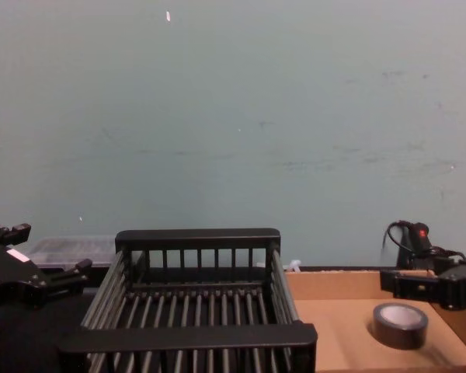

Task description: Pick up the white tape and place it into the black box , Pick up the silver tape and place it into the brown box.

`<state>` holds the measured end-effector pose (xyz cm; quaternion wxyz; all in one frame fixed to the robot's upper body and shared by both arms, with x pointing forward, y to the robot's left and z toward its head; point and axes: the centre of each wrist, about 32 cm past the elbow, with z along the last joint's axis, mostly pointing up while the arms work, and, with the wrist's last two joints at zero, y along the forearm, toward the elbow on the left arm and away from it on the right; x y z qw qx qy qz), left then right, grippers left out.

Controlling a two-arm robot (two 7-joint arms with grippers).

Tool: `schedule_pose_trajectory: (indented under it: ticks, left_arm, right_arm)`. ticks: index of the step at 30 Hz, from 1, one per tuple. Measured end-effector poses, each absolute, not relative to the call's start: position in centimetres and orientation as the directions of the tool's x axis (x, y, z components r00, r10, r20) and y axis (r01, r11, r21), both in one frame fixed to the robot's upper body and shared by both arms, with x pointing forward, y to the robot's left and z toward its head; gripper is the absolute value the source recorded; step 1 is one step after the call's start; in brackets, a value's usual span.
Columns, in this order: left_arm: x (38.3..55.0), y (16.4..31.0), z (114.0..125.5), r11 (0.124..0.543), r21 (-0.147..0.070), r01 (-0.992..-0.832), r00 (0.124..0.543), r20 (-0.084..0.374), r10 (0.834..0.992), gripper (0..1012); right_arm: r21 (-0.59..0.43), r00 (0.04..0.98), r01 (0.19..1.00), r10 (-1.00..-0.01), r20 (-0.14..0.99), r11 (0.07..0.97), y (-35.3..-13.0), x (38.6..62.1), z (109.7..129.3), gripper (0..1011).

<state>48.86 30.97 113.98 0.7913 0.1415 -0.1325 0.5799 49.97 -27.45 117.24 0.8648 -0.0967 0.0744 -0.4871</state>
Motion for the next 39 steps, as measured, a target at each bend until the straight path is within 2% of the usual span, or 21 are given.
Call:
schedule_pose_trajectory:
  ticks: [16, 28, 39]
  left_arm:
    - [48.9, 31.0, 114.0, 0.287, 0.07, -0.955, 0.292, 0.374, 0.88, 1001]
    - [48.9, 31.0, 114.0, 0.287, 0.07, -0.955, 0.292, 0.374, 0.88, 1002]
    - [48.9, 31.0, 114.0, 0.287, 0.07, -0.955, 0.292, 0.374, 0.88, 1002]
  right_arm:
    - [-0.25, 0.585, 0.794, -0.809, 0.064, 0.555, -27.6, 46.0, 117.5, 1002]
    - [-0.265, 0.63, 0.76, -0.773, 0.074, 0.593, -28.3, 43.3, 117.2, 1002]
    - [-0.312, 0.672, 0.721, -0.735, 0.093, 0.619, -27.5, 41.3, 116.7, 1002]
